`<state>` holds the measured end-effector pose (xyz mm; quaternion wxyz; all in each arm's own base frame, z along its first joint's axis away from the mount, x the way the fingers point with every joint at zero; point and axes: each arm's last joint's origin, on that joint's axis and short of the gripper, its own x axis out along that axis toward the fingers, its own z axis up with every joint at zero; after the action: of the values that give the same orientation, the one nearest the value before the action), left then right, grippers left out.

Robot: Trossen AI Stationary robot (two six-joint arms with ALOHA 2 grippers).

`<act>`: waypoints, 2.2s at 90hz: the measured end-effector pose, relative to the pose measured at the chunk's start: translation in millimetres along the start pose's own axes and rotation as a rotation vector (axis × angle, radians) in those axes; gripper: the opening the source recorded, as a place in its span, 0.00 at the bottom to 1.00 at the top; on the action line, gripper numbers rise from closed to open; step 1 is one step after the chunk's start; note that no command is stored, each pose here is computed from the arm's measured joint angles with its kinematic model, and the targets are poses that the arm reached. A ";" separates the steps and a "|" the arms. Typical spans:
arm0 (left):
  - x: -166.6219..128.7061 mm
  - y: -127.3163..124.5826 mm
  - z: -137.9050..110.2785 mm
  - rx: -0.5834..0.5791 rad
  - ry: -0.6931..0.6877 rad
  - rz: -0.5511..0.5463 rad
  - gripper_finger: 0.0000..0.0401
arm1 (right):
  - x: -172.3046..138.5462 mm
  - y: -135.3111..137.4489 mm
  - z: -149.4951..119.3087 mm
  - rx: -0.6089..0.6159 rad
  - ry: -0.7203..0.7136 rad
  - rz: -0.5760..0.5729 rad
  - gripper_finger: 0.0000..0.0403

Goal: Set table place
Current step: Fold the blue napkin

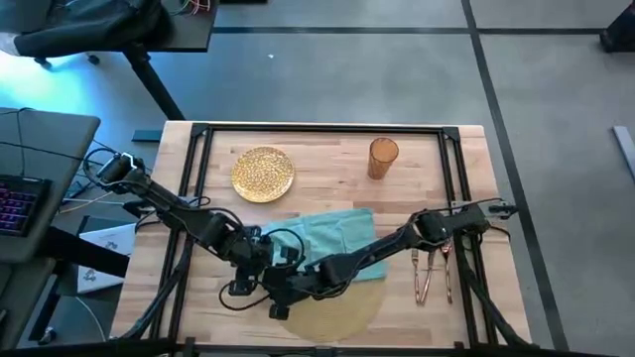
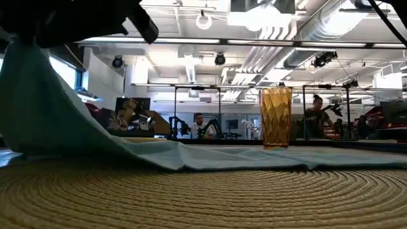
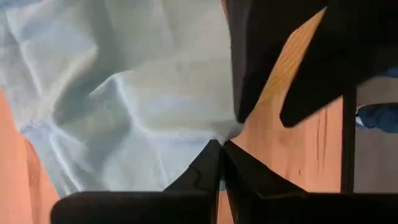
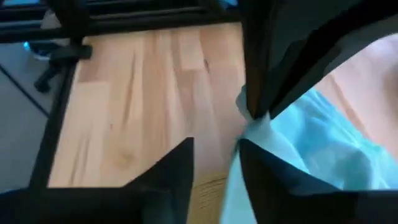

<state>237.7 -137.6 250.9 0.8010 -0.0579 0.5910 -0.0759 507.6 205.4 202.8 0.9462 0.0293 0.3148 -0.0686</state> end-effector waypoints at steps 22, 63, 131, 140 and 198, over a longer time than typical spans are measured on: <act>0.7 1.1 -1.0 -0.028 0.013 0.007 0.00 | 5.9 -5.3 -3.0 0.013 -0.008 -0.044 0.46; -3.5 -3.8 -0.3 0.029 0.024 -0.105 0.00 | 19.6 -8.1 -18.0 -0.110 0.044 -0.080 0.37; -15.0 -8.9 -7.9 0.036 -0.015 -0.083 0.08 | 9.2 1.0 -7.5 -0.007 -0.004 -0.046 0.00; -18.6 -9.3 -17.2 0.078 0.009 -0.020 0.16 | -8.0 8.5 -1.5 0.019 0.024 -0.033 0.00; 54.3 -29.6 -44.2 0.086 -0.576 0.106 0.42 | -97.1 -6.8 27.4 0.522 0.138 -0.145 0.00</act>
<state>209.7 -177.1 192.4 0.9404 -0.0122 0.3377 -0.0391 445.8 206.8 282.9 0.8757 0.2540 0.3513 -0.2127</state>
